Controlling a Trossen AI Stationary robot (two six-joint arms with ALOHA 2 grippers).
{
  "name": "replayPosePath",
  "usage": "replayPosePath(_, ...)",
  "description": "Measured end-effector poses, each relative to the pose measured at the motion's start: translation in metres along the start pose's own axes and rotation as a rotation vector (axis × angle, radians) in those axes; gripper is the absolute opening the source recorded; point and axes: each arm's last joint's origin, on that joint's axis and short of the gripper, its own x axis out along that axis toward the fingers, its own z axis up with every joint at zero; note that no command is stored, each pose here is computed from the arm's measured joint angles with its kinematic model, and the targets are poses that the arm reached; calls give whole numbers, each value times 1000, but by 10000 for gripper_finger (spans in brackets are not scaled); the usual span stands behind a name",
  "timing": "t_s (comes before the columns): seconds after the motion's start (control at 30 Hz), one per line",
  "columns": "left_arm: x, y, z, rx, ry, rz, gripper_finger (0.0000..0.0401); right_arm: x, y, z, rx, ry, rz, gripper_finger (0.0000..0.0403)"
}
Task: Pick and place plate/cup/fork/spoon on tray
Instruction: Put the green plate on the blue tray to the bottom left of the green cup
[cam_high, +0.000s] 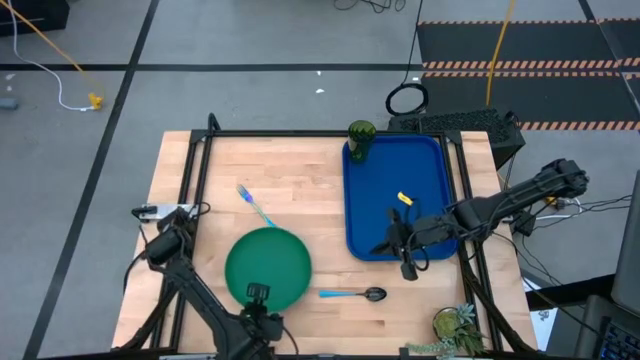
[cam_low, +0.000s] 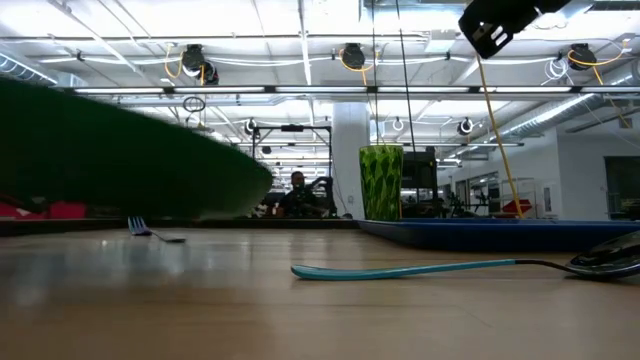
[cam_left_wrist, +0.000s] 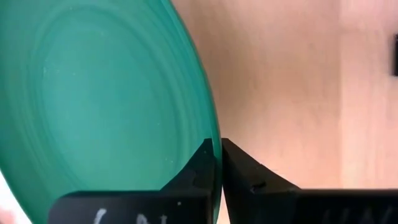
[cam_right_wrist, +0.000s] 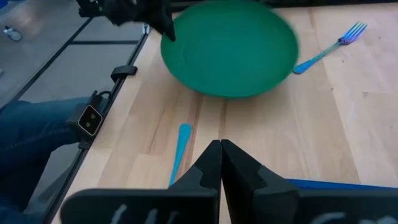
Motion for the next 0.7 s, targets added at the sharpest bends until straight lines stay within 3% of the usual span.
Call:
replayPosePath(0.37,-41,49,29,232,-115,106,14,2,0,-3,-36,29,1,0)
replayPosePath(0.57,-42,86,49,318,-119,120,8,2,2,-7,-95,72,26,0)
replayPosePath(0.7,-36,111,59,381,-95,146,12,1,8,-10,-208,91,49,4)
